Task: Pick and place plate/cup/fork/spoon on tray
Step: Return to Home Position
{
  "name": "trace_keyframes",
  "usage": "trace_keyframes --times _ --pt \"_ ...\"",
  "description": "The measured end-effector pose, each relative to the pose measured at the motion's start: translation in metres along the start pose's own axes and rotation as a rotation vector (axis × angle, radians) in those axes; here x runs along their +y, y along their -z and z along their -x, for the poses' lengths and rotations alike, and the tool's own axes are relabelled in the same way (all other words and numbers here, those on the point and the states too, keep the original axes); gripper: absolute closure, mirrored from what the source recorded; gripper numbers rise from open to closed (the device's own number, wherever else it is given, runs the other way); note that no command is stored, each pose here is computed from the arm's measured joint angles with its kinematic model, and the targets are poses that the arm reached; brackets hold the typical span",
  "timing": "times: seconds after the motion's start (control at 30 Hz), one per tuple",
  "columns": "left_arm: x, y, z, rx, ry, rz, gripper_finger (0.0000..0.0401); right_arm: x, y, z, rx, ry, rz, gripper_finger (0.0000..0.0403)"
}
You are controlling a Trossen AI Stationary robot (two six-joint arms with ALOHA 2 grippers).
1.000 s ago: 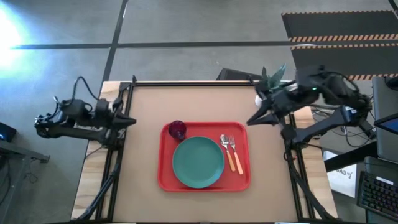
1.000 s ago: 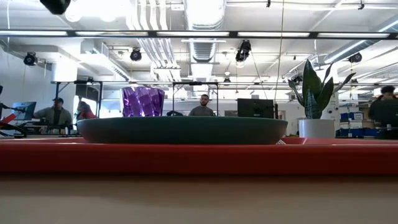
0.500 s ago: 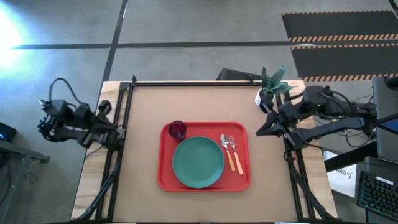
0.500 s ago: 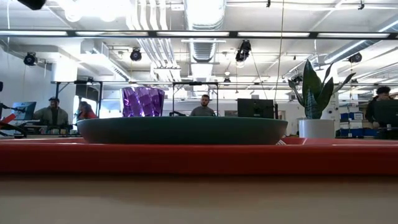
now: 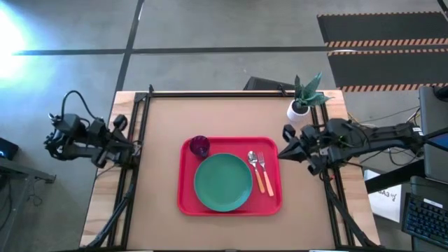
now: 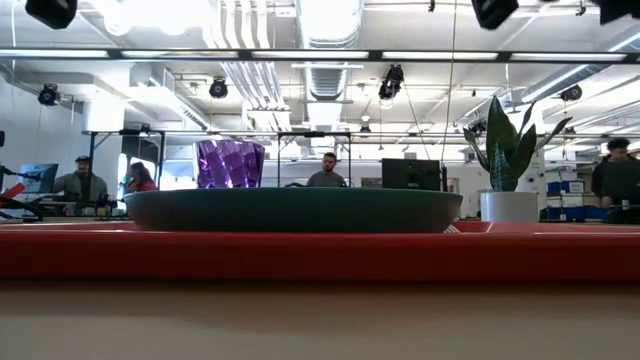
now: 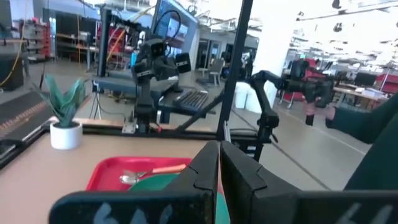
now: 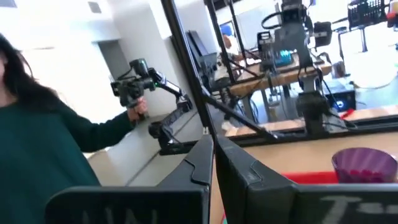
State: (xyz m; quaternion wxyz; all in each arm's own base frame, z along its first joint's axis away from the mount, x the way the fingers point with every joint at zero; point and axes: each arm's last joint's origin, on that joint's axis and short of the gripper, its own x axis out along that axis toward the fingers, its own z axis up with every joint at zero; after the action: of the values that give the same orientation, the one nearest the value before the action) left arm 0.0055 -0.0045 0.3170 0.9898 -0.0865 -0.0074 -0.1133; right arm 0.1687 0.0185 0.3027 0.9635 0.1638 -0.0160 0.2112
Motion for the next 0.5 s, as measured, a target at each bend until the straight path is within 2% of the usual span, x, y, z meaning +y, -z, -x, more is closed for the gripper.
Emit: trace_keyframes --times 0.1,0.23,0.5 --pt "0.001 0.003 -0.002 0.015 -0.002 0.003 0.0401 -0.007 0.018 -0.001 0.005 0.006 -0.054 0.0394" --pt "0.001 0.003 -0.002 0.009 -0.001 0.002 0.0401 -0.017 0.039 0.000 0.053 0.091 -0.148 0.0394" --pt "0.001 0.002 -0.001 0.002 -0.002 -0.007 0.0401 -0.013 0.028 0.009 0.053 0.032 -0.186 0.0394"
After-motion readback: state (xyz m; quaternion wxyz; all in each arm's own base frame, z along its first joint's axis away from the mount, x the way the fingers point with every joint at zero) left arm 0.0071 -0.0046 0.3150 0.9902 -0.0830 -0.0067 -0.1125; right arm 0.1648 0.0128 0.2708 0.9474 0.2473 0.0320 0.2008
